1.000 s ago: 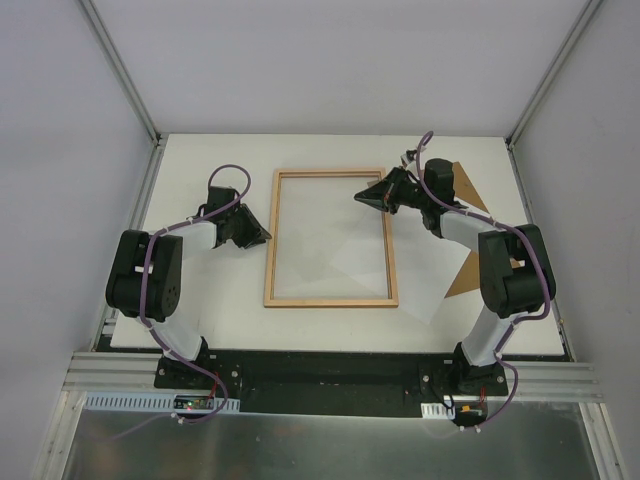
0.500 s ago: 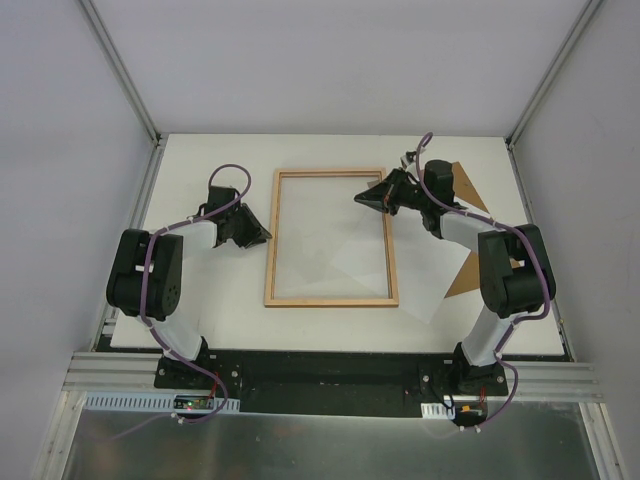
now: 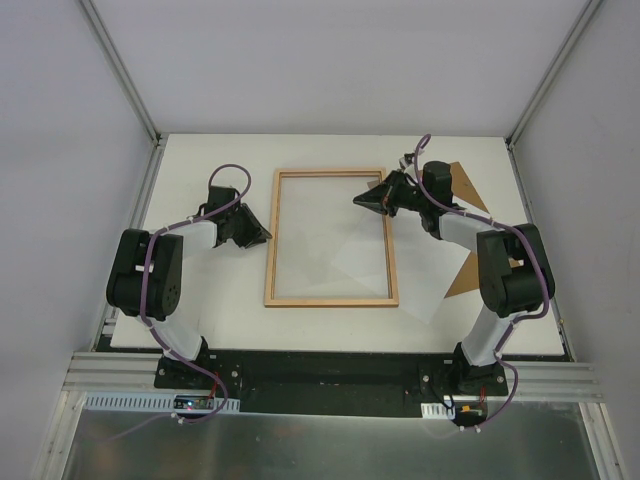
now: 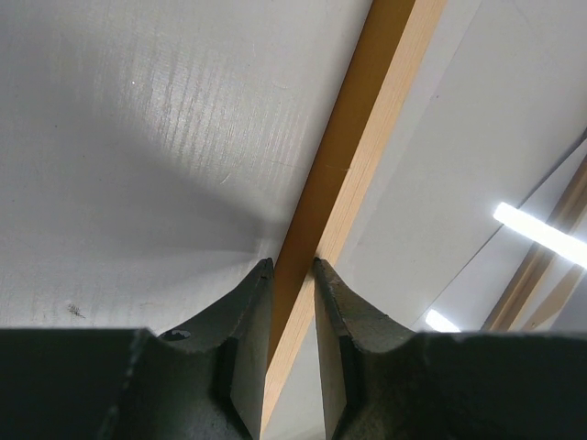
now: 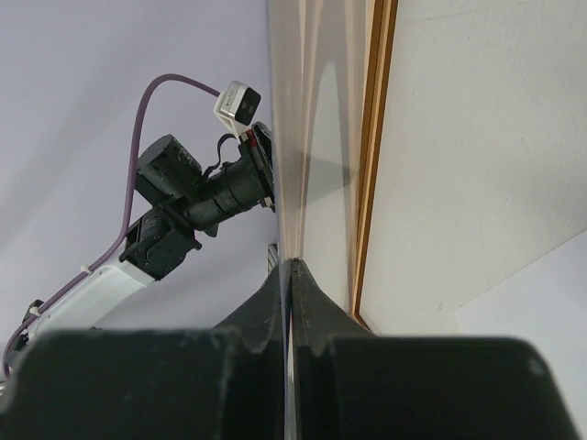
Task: Put the photo into the frame
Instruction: Place the glass panel at the frame body.
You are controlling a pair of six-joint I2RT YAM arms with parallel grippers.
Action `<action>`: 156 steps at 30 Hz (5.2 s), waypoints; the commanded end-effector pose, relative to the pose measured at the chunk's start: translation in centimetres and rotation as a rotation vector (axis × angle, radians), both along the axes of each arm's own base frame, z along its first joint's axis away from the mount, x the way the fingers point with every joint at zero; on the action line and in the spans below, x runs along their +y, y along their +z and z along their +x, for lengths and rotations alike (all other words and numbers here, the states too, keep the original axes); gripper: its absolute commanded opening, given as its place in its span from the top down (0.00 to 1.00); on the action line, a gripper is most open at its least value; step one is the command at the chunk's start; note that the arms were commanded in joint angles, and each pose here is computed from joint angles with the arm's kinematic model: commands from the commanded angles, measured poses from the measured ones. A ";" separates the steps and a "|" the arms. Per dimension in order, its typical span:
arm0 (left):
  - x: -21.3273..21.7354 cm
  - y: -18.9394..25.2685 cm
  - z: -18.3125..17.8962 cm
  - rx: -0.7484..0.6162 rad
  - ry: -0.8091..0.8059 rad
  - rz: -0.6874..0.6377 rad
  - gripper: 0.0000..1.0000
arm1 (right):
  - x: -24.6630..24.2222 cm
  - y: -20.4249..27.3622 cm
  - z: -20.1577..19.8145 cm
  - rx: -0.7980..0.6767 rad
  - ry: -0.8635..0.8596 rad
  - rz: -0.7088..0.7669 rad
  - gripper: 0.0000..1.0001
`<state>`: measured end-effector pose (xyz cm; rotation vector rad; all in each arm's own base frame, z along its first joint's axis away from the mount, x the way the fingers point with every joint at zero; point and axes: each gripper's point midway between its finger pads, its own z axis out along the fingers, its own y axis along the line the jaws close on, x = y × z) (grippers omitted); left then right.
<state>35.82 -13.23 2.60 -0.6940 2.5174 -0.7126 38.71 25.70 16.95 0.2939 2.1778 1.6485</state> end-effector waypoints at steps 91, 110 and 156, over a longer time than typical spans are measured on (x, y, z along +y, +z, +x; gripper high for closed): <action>1.1 -3.8 -3.2 0.150 -0.019 0.094 0.78 | 1.6 0.3 -3.0 -0.050 0.110 -0.076 0.99; 1.0 -3.7 -3.2 0.151 -0.019 0.089 0.78 | 1.9 -0.1 -2.9 -0.033 0.129 -0.072 0.99; 0.7 -3.6 -3.0 0.146 -0.033 0.077 0.78 | 2.0 -3.9 -1.9 0.047 0.168 -0.138 0.94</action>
